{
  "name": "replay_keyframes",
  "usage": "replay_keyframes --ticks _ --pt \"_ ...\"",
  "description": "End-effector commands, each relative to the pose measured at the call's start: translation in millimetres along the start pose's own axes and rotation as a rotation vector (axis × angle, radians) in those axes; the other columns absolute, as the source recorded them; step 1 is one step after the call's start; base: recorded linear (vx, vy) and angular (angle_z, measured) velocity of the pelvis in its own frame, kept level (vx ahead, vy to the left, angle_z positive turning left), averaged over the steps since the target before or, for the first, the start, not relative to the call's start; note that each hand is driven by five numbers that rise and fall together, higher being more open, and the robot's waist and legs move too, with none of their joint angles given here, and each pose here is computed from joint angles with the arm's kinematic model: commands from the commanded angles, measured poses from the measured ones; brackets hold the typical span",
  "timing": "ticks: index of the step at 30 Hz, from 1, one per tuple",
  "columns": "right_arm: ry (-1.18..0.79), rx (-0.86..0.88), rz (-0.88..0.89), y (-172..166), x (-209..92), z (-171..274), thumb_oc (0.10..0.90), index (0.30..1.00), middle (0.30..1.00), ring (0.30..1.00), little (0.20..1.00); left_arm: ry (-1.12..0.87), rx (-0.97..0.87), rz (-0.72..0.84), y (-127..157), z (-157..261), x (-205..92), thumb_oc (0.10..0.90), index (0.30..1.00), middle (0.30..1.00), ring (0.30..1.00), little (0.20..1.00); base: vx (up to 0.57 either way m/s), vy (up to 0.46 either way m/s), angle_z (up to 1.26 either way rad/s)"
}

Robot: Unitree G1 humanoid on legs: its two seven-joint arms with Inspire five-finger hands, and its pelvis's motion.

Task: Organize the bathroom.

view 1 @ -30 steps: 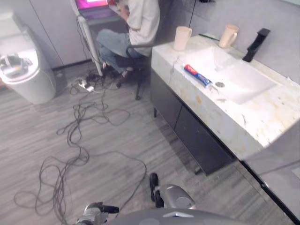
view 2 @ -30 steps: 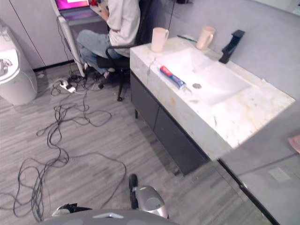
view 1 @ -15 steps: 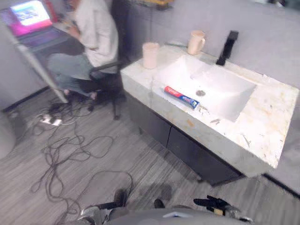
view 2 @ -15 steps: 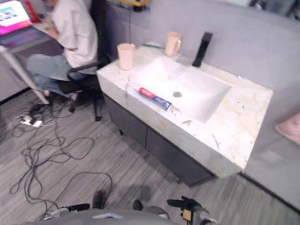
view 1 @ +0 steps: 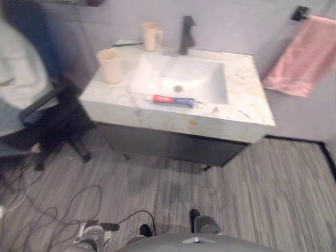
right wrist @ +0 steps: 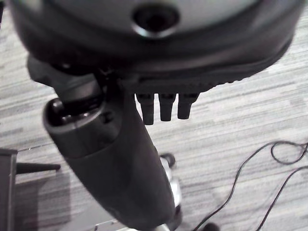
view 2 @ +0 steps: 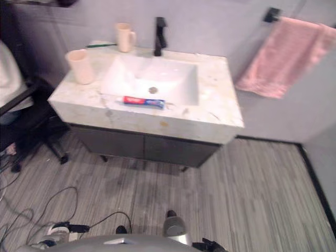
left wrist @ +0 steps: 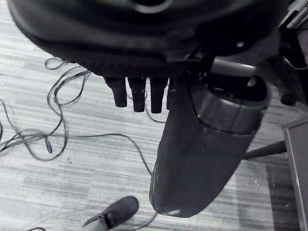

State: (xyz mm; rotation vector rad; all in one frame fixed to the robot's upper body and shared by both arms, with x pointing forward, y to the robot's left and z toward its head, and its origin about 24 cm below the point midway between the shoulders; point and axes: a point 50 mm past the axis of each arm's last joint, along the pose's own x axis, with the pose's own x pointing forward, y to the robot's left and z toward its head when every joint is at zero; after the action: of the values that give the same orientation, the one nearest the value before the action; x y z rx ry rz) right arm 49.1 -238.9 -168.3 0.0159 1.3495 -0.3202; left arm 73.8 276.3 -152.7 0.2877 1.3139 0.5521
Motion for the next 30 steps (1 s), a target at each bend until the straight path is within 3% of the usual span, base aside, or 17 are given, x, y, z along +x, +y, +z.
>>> replay_keyframes --ticks 1,4,13,20,30 --pt "-0.100 -0.020 0.019 2.1 0.8 25.2 0.800 0.900 0.900 0.900 0.900 0.042 0.012 0.070 15.0 -9.0 2.9 0.800 0.900 0.900 0.900 0.900 0.04 -0.054 -2.31" --pt "-0.111 0.038 -0.001 -0.2 0.3 18.7 0.800 0.900 0.900 0.900 0.900 0.033 0.025 0.079 11.0 -9.5 1.7 0.800 0.900 0.900 0.900 0.900 0.08 -0.051 -1.19" --pt "-0.181 -0.039 0.050 -8.2 -0.9 35.9 0.800 0.900 0.900 0.900 0.900 -0.024 0.004 -0.022 -17.6 1.3 -4.6 0.800 0.900 0.900 0.900 0.900 0.03 0.163 -0.59" --pt "-0.163 -0.107 0.067 -11.6 -1.3 25.7 0.800 0.900 0.900 0.900 0.900 -0.056 0.045 -0.029 -23.6 8.8 -6.3 0.800 0.900 0.900 0.900 0.900 0.05 0.244 0.22" --pt "-0.168 -0.176 0.160 27.3 -0.4 44.5 0.800 0.900 0.900 0.900 0.900 -0.127 0.131 0.050 -13.6 8.0 -4.9 0.800 0.900 0.900 0.900 0.900 0.00 0.100 0.39"
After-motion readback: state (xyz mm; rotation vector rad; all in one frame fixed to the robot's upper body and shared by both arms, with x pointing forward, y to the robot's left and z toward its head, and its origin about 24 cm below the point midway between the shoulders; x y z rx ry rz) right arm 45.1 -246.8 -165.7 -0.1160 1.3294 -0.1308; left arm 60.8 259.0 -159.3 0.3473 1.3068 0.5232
